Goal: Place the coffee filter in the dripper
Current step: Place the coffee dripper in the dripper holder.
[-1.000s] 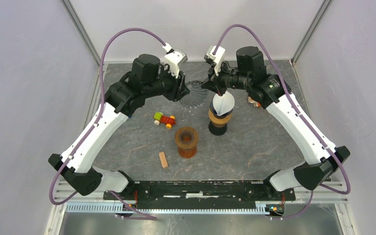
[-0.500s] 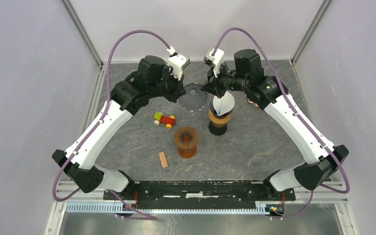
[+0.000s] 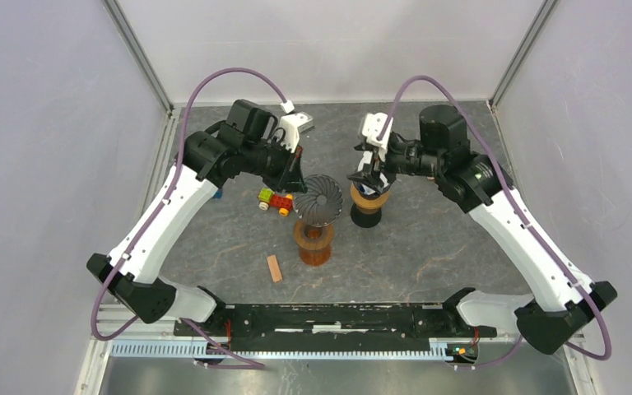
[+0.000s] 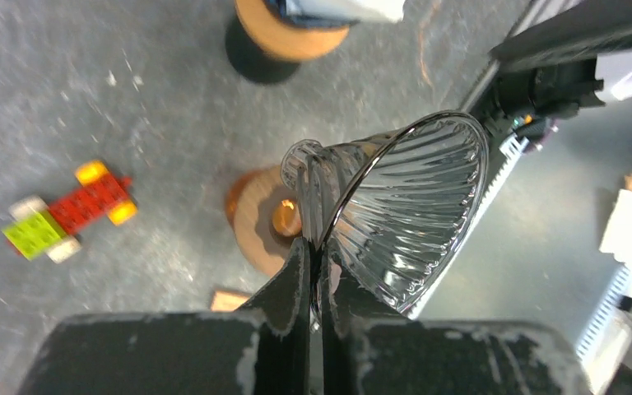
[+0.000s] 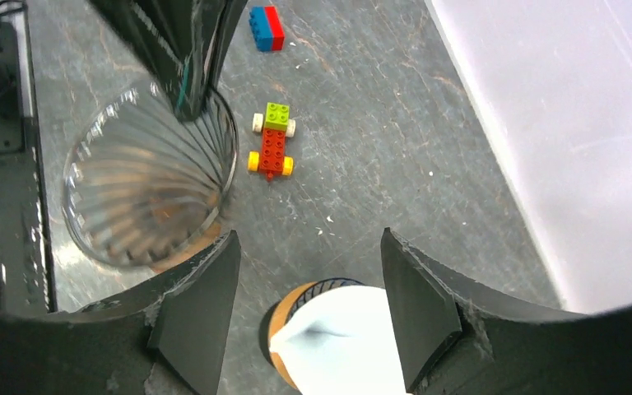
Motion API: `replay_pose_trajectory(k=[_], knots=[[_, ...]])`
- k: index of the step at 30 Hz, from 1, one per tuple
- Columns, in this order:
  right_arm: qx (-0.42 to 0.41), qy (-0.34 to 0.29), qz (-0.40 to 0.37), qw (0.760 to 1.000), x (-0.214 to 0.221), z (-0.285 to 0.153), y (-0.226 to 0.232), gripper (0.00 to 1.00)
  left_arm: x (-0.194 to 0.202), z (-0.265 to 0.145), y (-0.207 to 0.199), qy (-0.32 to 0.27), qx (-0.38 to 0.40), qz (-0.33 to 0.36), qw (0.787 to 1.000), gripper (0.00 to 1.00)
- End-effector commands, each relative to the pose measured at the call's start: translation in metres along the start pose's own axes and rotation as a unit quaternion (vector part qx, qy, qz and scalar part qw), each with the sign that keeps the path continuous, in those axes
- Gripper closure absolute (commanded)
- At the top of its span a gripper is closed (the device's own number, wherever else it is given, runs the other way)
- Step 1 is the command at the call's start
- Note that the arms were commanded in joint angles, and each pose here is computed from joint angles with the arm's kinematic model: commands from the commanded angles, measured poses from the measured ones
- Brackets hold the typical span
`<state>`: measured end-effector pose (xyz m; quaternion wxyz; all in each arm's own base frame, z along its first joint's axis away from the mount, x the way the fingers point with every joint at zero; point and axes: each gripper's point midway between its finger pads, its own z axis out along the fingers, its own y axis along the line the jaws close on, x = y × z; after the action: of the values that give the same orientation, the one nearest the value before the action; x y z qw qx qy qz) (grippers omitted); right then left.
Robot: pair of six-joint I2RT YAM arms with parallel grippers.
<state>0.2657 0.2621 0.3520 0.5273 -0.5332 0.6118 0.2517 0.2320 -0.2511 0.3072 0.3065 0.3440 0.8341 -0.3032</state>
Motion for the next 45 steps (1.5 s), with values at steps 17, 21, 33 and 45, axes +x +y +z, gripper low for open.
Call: replay_pose_trajectory(k=[17,21,33,45], knots=[[-0.205,-0.027,-0.088,0.974,0.029,0.021,0.085,0.31,0.064,0.014,0.008,0.138,0.067,-0.153,0.976,0.98],[-0.227,-0.013,-0.105,0.968,0.038,0.015,0.099,0.32,0.064,0.019,0.008,0.139,0.077,-0.161,0.974,0.98],[-0.266,0.015,-0.135,0.954,0.057,0.015,0.127,0.44,0.066,0.027,0.012,0.144,0.076,-0.17,0.972,0.98],[-0.28,0.043,-0.158,0.946,0.06,0.034,0.137,0.56,0.071,0.027,0.016,0.147,0.068,-0.175,0.971,0.98]])
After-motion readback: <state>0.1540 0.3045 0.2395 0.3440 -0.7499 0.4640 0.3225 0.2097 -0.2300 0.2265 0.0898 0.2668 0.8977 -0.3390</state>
